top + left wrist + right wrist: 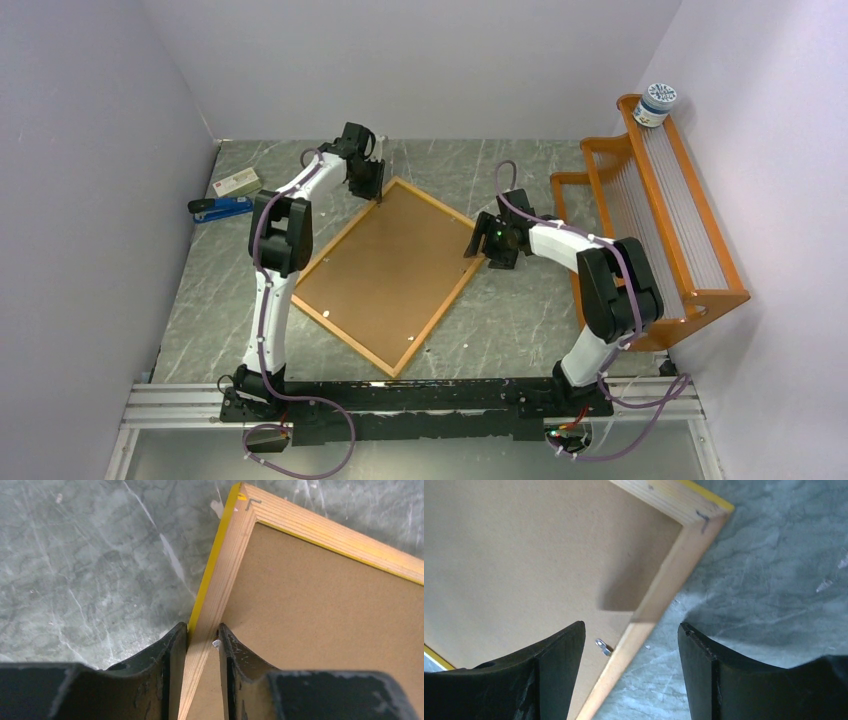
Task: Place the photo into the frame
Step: Install the photo frame at the center of the board.
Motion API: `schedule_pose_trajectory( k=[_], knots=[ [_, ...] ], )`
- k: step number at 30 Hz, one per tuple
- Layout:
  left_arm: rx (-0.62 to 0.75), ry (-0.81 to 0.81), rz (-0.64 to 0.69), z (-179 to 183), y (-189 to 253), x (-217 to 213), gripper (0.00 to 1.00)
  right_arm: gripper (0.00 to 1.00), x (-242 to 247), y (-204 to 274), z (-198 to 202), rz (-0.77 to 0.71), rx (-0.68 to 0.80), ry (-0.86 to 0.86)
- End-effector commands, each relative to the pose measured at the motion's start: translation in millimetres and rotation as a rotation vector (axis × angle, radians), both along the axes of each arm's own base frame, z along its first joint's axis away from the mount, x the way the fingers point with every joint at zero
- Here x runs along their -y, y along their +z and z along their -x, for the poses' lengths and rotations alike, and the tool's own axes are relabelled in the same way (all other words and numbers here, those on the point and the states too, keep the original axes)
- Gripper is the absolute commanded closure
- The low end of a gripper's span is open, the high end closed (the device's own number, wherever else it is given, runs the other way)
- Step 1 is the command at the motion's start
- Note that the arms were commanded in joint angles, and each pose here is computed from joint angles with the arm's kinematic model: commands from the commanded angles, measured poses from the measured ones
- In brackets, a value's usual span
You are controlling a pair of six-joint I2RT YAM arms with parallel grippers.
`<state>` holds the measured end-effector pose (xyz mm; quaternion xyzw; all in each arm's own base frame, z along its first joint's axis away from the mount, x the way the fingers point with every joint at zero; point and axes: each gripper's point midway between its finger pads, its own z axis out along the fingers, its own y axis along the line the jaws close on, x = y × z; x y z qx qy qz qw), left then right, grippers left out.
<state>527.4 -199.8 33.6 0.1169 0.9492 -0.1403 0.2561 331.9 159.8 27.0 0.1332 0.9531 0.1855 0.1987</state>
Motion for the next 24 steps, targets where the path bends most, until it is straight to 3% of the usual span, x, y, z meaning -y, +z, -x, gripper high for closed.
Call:
schedule_pose_trajectory(
  k=[1, 10, 24],
  knots=[
    [-0.177, -0.158, -0.025, 49, -24, 4, 0.65, 0.28, -2, -3, -14, 0.008, 0.003, 0.008],
    [-0.206, -0.342, 0.009, 71, -14, 8, 0.68, 0.29, -15, -1, -37, -0.055, 0.035, 0.045],
    [-0.197, -0.34, -0.049, 72, -7, -5, 0.84, 0.28, -20, 13, -54, -0.092, 0.07, 0.075]
  ],
)
